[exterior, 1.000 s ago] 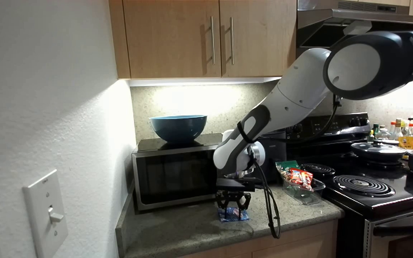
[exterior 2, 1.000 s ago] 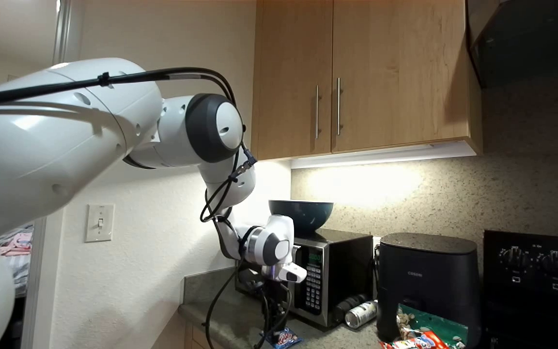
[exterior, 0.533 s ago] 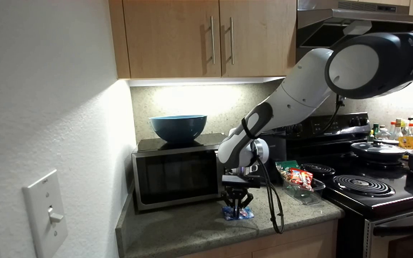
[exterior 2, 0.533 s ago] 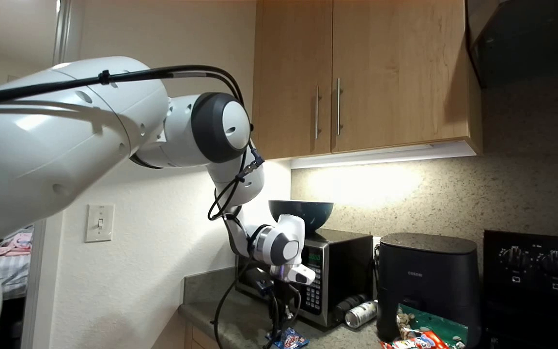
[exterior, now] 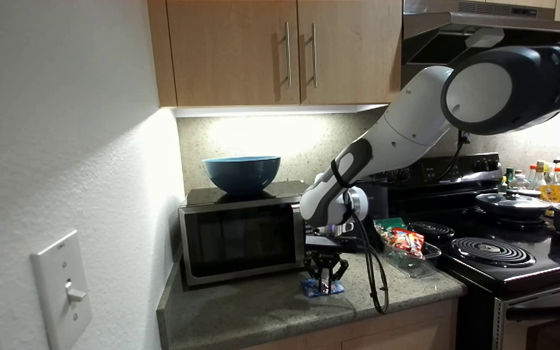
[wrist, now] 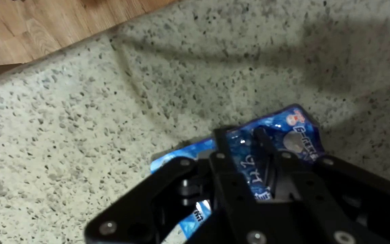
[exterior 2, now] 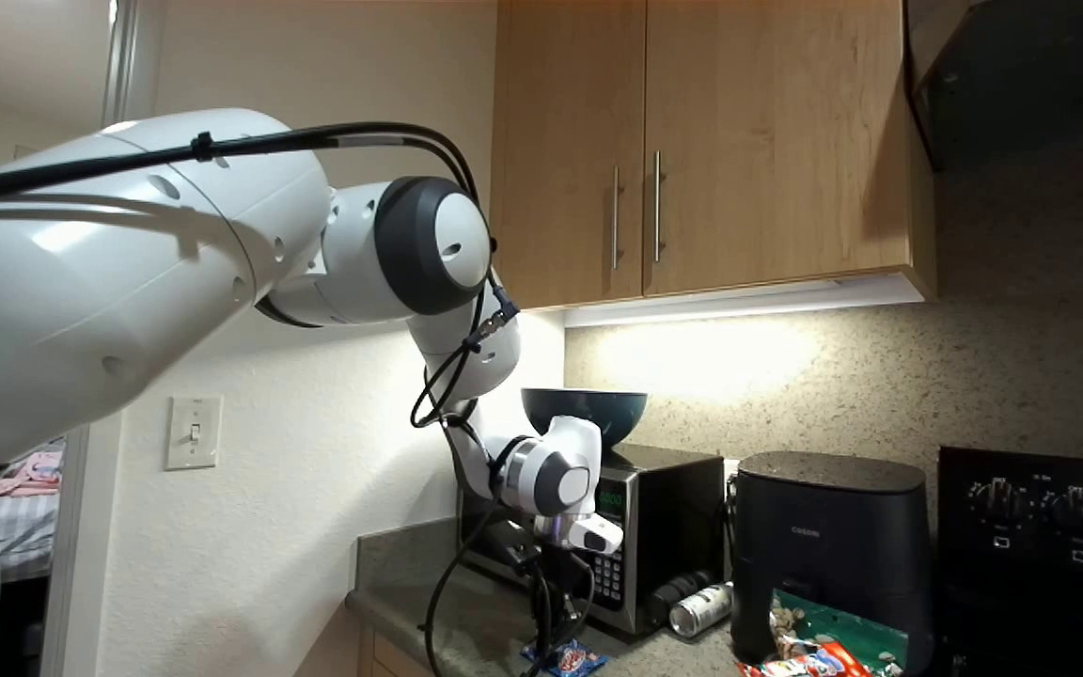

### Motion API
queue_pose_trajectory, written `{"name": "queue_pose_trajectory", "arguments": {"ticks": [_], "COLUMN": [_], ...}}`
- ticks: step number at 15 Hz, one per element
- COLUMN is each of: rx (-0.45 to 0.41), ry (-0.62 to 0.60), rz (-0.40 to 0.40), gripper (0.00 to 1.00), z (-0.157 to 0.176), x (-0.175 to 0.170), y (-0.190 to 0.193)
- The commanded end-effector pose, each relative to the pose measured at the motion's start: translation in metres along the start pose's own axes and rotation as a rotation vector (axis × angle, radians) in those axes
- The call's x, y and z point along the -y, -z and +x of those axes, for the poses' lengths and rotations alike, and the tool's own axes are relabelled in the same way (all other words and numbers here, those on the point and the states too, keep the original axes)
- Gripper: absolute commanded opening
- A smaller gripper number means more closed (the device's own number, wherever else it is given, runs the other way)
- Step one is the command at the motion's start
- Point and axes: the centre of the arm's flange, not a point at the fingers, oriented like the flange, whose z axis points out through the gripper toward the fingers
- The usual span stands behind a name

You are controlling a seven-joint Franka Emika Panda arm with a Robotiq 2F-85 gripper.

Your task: Pick up the sachets from the countertop and put them in the plastic bowl.

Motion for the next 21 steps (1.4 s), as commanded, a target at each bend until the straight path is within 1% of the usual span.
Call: {"name": "queue_pose_trajectory", "arguments": {"ticks": [1,5,7,9,14,17,18,19,21], "rx": [-0.018,-0.045,-0.069,-0.087,-0.068,-0.031,-0.020,-0.005,0.008], "ry": [0.003,-0.002,-0.027,-0.067,-0.116,-0.138,-0.144,-0.154,-0.164], "rz": [0.010,0.020,0.038,0.052,0.038,0.011,0.001,-0.006,-0.007], "gripper": [0.57,0.83,0.96,1.00,1.00,1.00,0.96,0.74,0.70], "z": [-0.009,-0.011,-0.004,0.009,0.029,0.038,0.039,0.042,0.045], "x": [-0.006,-0.005,-0.005,0.002,0.009,0.012,0.012,0.011,0.012], "y": [0.009,0.014,0.014,0.010,-0.002,-0.015,-0.019,-0.022,-0.020]}}
